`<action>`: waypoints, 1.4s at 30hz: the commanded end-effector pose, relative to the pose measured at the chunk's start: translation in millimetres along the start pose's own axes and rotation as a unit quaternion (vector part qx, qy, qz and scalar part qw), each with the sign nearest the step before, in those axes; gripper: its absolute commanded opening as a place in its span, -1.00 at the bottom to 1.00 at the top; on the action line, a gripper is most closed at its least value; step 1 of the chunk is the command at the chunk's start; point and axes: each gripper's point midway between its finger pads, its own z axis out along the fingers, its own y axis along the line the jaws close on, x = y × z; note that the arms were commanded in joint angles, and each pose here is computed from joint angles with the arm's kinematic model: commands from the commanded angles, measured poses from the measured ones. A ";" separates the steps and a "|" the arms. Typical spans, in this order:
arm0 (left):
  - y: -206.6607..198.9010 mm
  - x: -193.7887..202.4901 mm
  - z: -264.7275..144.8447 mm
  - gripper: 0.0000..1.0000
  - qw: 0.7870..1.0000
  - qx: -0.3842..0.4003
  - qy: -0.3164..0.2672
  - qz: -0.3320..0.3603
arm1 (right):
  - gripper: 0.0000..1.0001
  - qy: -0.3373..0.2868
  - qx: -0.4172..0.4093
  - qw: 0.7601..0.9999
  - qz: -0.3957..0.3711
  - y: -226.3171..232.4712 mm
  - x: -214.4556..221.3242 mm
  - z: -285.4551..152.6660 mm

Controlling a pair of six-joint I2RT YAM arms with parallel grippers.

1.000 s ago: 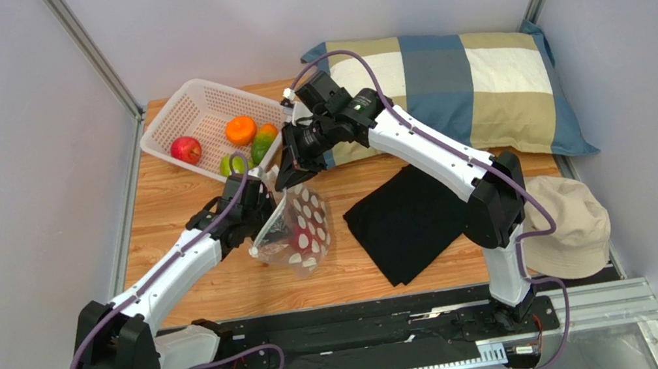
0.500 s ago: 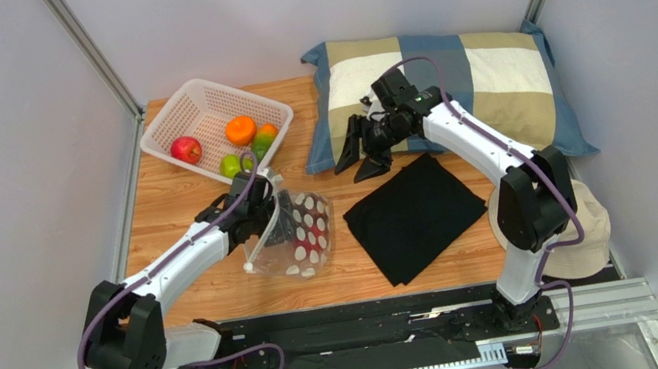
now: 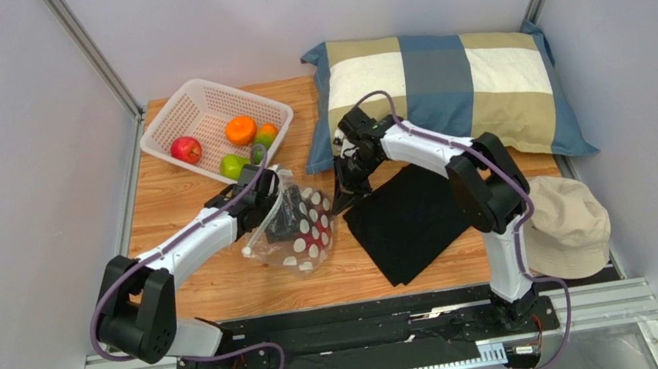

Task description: Open the zip-top bag and remove the fake food

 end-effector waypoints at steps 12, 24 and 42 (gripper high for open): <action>-19.1 -17.9 18.2 0.48 0.999 0.035 -0.001 0.006 | -1.00 0.026 -0.006 0.999 -0.032 -4.6 1.7 48.7; -18.8 -1.9 52.0 0.53 0.998 0.037 0.040 -0.005 | -1.00 0.044 -0.028 0.998 -0.026 8.7 10.1 56.4; -67.3 1.9 -36.8 -1.00 0.990 0.125 0.040 0.052 | -0.45 -0.026 0.019 0.996 -0.078 -10.8 0.8 -8.5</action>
